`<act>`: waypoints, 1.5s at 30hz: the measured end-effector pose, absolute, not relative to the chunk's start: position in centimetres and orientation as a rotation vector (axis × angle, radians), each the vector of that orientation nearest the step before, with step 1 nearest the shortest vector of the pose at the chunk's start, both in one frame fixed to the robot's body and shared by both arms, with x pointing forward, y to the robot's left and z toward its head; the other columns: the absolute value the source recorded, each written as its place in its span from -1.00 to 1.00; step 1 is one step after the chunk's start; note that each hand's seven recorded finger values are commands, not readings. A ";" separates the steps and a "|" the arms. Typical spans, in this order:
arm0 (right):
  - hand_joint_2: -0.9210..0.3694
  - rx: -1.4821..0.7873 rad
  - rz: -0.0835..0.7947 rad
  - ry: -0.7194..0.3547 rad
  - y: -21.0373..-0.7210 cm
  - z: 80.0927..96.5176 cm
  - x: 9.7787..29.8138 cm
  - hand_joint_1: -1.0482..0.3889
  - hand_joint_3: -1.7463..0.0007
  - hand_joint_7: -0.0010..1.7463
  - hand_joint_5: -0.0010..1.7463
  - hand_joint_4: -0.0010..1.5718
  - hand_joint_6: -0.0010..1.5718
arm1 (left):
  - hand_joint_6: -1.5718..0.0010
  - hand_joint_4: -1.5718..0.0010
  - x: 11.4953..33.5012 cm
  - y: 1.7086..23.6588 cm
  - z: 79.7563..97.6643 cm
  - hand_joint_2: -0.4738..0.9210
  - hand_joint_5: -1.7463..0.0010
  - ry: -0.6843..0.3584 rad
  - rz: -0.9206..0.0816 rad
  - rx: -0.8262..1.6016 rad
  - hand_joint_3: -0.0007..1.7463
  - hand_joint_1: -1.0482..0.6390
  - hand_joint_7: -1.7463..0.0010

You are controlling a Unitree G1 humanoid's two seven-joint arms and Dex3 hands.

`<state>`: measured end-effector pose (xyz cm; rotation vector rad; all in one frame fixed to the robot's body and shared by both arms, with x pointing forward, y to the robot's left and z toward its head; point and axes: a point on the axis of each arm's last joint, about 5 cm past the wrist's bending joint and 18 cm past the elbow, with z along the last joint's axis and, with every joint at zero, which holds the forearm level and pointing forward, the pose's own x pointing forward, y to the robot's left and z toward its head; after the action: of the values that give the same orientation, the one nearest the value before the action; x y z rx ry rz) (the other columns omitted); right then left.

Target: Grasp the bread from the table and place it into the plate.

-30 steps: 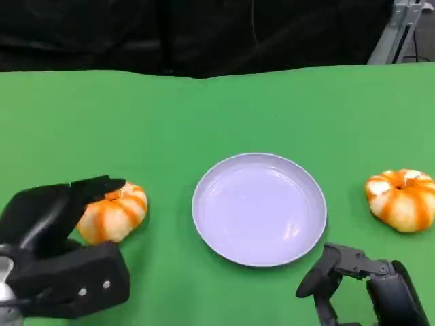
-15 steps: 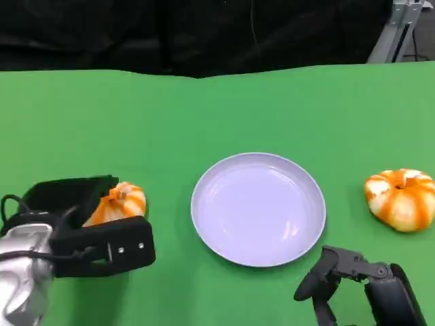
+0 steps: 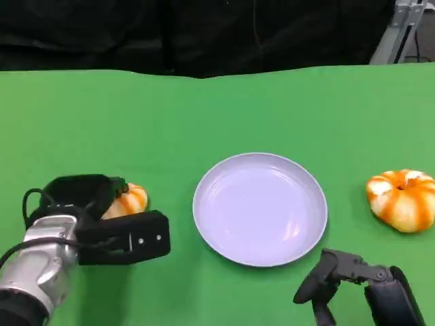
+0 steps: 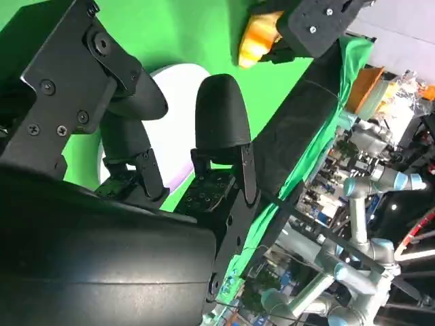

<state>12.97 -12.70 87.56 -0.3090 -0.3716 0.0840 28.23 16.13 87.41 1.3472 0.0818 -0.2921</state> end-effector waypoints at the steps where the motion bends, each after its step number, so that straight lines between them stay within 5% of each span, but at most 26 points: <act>1: 0.20 -0.311 0.084 -0.374 -12.7 87.6 12.9 0.64 -0.74 0.41 0.69 0.16 0.18 | 0.14 -0.06 28.1 16.3 87.2 1.00 -0.97 0.044 -0.274 1.342 -0.84 0.07 -0.84; 7: 0.17 -0.315 0.084 -0.391 -12.5 88.0 12.9 0.66 -0.71 0.41 0.68 0.14 0.18 | 0.24 -0.03 27.8 16.0 87.3 0.99 -1.00 -0.163 -0.222 1.278 -0.73 0.09 -1.00; 10: 0.16 -0.316 0.083 -0.386 -12.5 87.9 12.9 0.65 -0.71 0.41 0.67 0.14 0.18 | 0.20 -0.04 27.9 15.8 87.9 0.50 -1.00 -0.240 -0.199 1.259 0.04 0.09 -1.00; 16: 0.14 -0.317 0.081 -0.377 -12.5 87.9 12.8 0.68 -0.71 0.42 0.69 0.15 0.18 | 0.15 -0.04 28.1 15.2 89.4 0.34 -1.00 -0.389 -0.175 1.222 0.25 0.10 -1.00; 30: 0.13 -0.304 0.083 -0.376 -12.3 88.0 12.6 0.67 -0.70 0.42 0.70 0.12 0.15 | 0.03 -0.13 28.2 11.4 90.8 0.20 -1.00 -0.561 -0.247 1.077 0.45 0.09 -0.93; 45: 0.09 -0.300 0.083 -0.372 -12.3 88.1 12.0 0.68 -0.65 0.40 0.71 0.10 0.14 | 0.11 -0.04 28.2 4.6 90.2 0.16 -1.00 -0.560 -0.403 0.972 0.34 0.14 -1.00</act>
<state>12.01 -12.32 88.10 -0.2997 -0.3723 0.0829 28.17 4.58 90.17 0.9724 -0.5604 -0.4029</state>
